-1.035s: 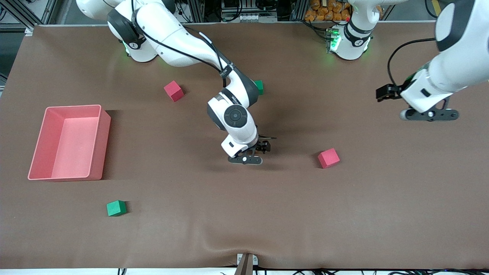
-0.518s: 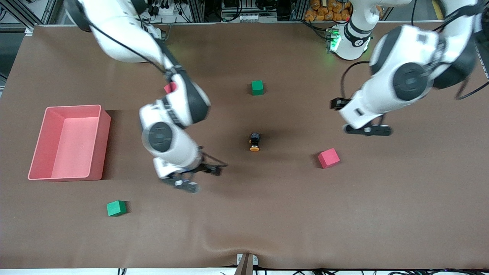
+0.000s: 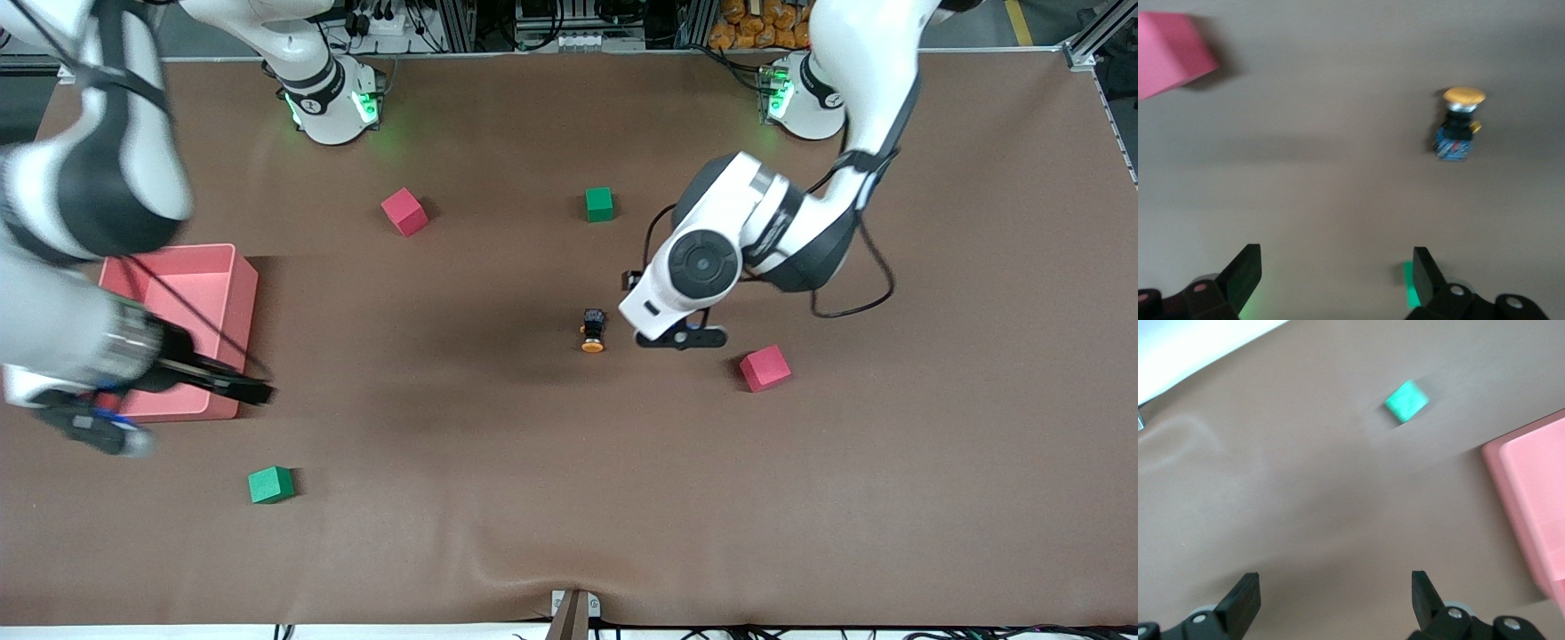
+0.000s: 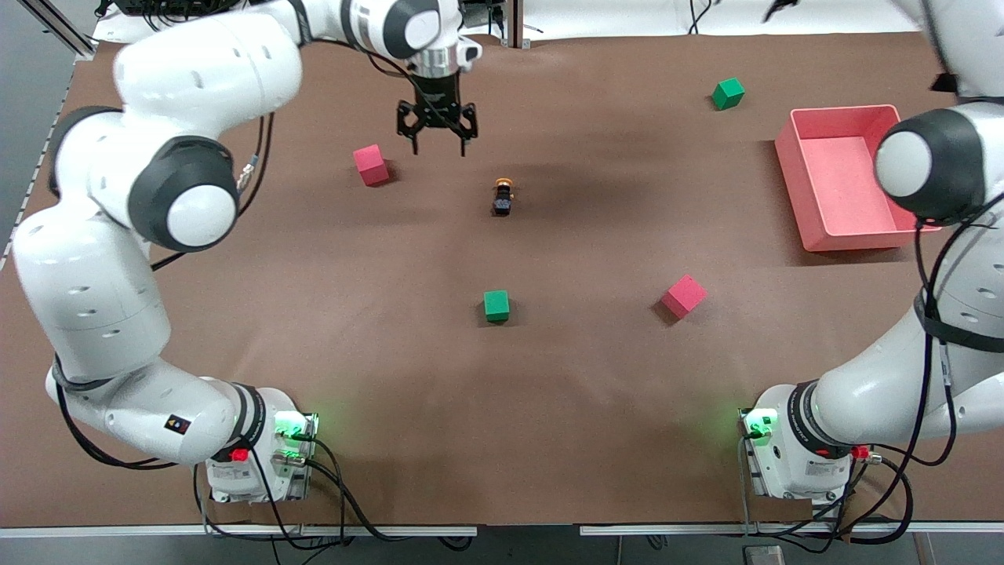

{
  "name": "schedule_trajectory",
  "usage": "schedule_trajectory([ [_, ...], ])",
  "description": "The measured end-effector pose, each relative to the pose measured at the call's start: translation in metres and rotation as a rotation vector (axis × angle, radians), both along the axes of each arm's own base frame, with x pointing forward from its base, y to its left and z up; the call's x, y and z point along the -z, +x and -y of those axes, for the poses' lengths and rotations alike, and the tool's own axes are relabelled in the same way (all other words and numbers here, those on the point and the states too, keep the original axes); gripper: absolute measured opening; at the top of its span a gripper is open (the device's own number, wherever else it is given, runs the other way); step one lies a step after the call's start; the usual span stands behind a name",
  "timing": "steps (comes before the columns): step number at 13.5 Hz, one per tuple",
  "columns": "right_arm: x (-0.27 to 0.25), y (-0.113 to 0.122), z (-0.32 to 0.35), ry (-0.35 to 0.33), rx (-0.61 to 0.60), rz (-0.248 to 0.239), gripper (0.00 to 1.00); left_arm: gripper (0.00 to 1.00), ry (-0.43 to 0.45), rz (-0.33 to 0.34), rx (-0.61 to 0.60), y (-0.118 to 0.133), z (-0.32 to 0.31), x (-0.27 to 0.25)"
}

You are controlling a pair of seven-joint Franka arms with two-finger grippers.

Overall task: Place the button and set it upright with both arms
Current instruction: 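Withdraw the right gripper while the left gripper reaches the button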

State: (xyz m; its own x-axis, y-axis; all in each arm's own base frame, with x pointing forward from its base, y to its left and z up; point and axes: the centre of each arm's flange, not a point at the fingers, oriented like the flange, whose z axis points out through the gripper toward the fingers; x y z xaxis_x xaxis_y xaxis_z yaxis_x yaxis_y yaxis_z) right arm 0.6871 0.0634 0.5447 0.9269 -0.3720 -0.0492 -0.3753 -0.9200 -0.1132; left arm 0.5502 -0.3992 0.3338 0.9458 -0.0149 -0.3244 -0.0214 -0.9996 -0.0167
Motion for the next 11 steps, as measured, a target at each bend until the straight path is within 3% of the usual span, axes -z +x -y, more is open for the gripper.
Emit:
schedule_trajectory([
  [2,-0.028,-0.015,0.024,-0.018,-0.001,0.001,1.00,1.00,-0.041,0.005,-0.012,0.005,0.016,0.027],
  [5,-0.065,-0.045,0.030,-0.070,-0.015,-0.030,1.00,1.00,-0.123,-0.049,-0.070,0.013,0.034,0.058],
  [9,-0.108,-0.087,0.021,-0.095,-0.032,0.025,1.00,0.97,-0.157,-0.071,-0.089,0.016,0.051,0.105],
  [11,-0.108,-0.110,0.020,-0.103,-0.058,0.077,1.00,0.83,-0.168,-0.074,-0.058,0.014,0.058,0.116],
])
